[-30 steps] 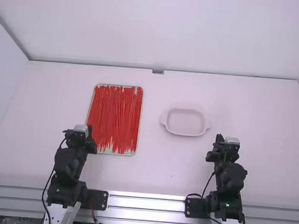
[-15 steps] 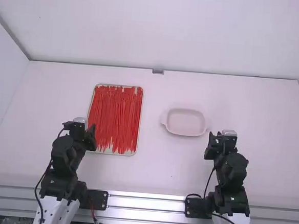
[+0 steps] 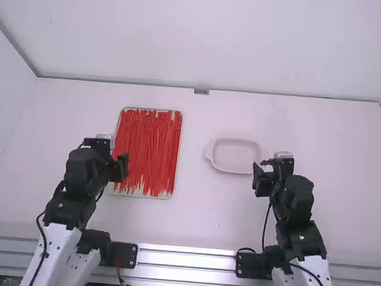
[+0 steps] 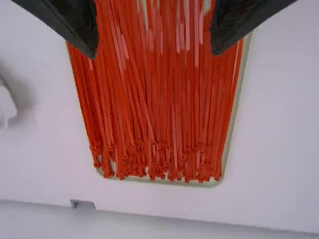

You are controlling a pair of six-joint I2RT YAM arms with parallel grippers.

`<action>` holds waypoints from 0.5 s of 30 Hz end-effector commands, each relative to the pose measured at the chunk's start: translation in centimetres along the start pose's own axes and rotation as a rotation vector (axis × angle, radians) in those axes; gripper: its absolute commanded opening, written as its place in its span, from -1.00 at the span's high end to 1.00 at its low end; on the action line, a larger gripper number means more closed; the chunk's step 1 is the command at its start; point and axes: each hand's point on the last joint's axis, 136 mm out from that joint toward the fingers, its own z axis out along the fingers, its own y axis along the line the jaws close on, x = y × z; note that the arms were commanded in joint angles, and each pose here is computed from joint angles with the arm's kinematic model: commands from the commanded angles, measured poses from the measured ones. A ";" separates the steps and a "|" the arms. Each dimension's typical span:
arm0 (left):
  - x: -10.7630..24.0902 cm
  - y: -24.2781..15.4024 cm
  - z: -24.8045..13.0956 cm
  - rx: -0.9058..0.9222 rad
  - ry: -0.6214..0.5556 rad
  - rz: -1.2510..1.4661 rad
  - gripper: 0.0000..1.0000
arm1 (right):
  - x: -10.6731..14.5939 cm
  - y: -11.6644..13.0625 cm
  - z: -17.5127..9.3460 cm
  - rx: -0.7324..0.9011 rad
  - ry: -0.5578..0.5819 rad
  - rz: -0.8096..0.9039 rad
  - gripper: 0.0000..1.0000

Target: Fasten the cable tie

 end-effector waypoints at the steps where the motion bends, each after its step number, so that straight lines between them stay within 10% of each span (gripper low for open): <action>1: -1.3 -0.8 -0.1 0.028 0.014 -0.020 -0.29 | -1.8 0.5 -0.1 -0.017 -0.005 0.007 -0.28; 15: -2.6 -1.7 1.5 0.035 0.192 -0.086 -0.74 | -2.5 2.3 2.7 -0.074 0.155 0.045 -0.73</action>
